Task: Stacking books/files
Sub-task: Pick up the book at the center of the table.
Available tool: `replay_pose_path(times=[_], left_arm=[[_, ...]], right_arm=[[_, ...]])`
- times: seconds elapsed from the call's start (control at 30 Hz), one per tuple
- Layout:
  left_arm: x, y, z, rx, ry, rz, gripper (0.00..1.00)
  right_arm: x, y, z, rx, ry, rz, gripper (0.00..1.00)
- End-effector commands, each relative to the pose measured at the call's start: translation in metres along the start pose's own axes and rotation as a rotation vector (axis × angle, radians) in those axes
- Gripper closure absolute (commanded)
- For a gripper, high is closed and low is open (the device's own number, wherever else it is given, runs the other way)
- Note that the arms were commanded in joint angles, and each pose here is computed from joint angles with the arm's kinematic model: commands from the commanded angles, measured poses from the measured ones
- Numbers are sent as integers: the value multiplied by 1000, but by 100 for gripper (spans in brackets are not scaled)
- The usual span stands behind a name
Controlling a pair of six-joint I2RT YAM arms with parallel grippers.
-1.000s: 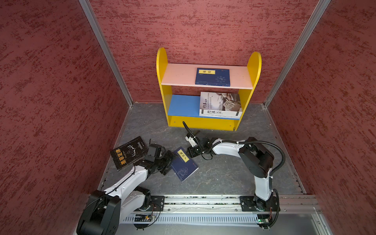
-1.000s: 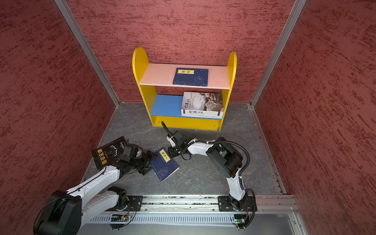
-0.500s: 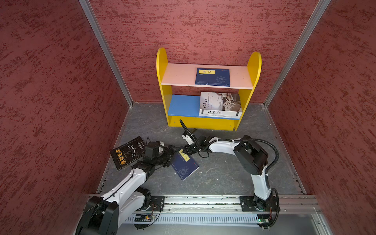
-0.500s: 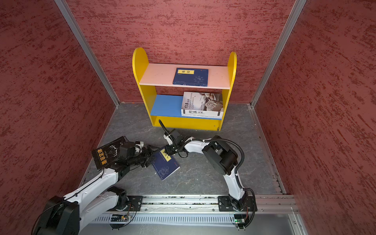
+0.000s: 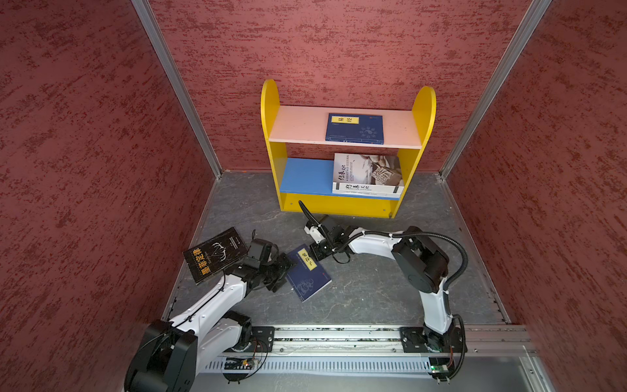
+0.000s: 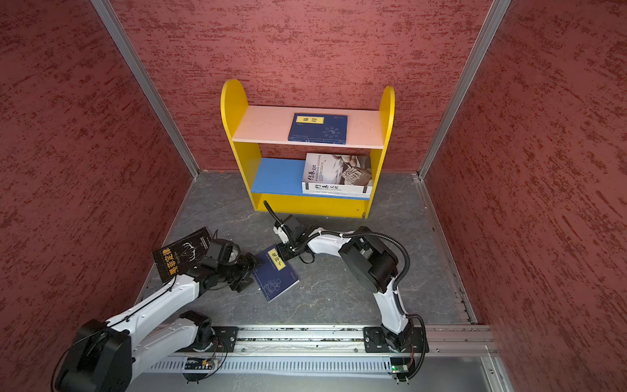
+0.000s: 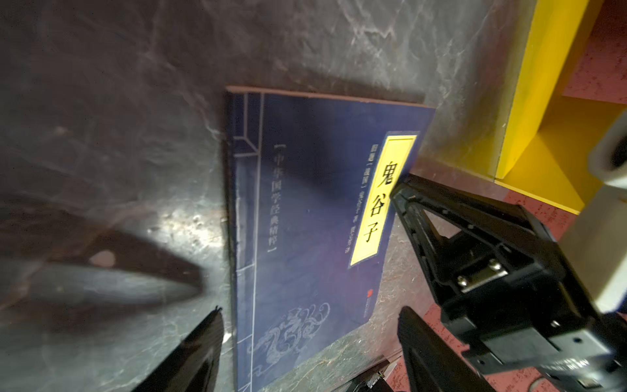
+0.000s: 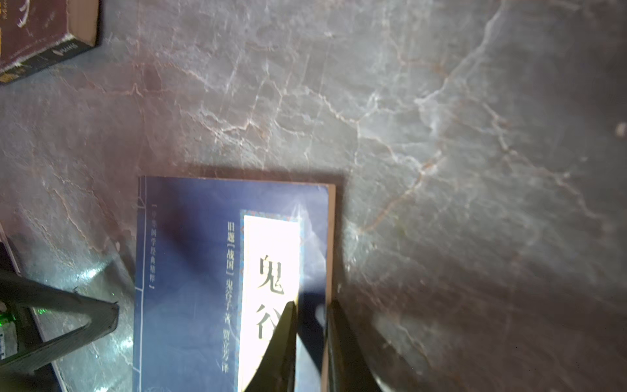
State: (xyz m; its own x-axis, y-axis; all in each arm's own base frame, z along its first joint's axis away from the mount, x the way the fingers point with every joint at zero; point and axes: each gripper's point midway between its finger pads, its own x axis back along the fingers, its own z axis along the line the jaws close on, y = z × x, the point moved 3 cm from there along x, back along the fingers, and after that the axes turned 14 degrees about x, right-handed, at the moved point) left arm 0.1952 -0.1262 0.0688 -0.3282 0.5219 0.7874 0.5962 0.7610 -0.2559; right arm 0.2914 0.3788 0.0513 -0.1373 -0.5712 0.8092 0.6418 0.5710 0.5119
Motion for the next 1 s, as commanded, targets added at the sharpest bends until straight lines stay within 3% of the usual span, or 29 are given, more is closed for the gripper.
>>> replay_pose_path(times=[0.0,0.17,0.23,0.4,0.53,0.73,0.83,0.97], left_arm=[[-8,2,6,-5,40,-22,20],[-22,3,12,-57,89,-37,20],[-29,3,6,-90,54,-31,20],[-30,1,-32,-162,-182,-20,18],[-7,2,-71,-197,-379,-84,17],[25,9,-101,-183,-556,-150,19],[30,11,-99,-169,-565,-153,22],[22,15,-81,-128,-473,-150,28]], right_arm=[[-7,-38,-6,-4,-26,137,84],[-18,-51,-10,-17,-24,159,87],[-23,-54,-11,-18,-20,172,88],[-40,-73,-4,15,11,246,90],[-46,-83,-2,10,43,277,91],[-49,-76,-2,33,53,281,91],[-49,-71,-1,44,52,276,91],[-47,-65,-1,52,49,267,90]])
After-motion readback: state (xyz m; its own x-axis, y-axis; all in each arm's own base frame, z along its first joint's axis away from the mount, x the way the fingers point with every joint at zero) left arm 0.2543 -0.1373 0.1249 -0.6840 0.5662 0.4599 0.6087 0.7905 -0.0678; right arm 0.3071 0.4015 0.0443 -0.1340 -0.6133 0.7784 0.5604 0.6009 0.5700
